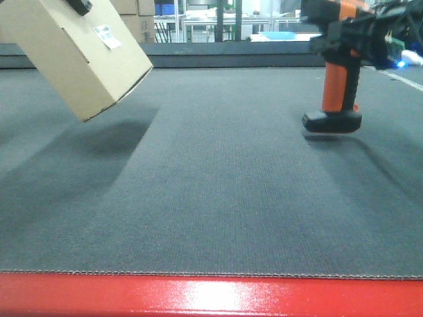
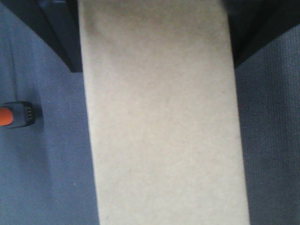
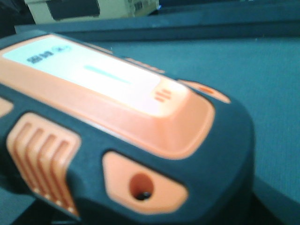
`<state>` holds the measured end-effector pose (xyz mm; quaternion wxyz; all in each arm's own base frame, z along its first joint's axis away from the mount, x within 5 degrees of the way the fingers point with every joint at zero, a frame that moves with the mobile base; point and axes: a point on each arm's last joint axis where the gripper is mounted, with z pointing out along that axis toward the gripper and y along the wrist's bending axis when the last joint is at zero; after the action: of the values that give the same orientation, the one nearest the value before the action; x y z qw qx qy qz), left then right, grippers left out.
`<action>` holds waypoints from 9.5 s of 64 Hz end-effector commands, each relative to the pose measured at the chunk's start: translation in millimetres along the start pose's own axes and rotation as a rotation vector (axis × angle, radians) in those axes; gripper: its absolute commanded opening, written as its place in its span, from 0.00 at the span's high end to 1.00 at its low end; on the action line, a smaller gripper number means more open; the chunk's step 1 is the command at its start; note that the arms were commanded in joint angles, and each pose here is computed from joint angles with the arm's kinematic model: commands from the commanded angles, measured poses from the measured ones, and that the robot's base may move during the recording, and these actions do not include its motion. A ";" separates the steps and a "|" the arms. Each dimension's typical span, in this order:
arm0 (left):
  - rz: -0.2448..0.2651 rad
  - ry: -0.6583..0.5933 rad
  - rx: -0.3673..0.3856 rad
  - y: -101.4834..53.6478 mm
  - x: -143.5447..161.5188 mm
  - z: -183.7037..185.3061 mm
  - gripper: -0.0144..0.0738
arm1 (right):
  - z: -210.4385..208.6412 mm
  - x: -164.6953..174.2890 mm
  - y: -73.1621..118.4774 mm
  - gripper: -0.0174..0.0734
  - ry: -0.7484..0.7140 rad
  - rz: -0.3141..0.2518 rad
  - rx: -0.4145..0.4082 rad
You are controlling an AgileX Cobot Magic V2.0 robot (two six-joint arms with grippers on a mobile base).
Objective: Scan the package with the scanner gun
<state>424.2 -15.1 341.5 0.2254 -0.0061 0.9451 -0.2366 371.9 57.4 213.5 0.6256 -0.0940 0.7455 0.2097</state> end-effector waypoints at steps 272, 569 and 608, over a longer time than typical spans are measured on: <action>0.226 -0.134 -0.452 -34.2 12.6 -71.0 0.38 | -227.0 -104.7 63.2 0.99 0.013 -0.017 0.505; 0.391 -1.189 -0.376 36.9 382.3 -66.0 0.96 | -271.9 -60.7 86.5 0.99 -0.170 -0.176 0.337; 0.391 -1.189 -0.376 36.9 382.3 -66.0 0.96 | -307.7 43.9 74.1 0.99 -0.208 -0.112 0.490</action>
<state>56.7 2.3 212.2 0.7344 -0.0053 0.6783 0.0245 62.9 -3.0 233.9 0.6980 0.0408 0.7150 0.0018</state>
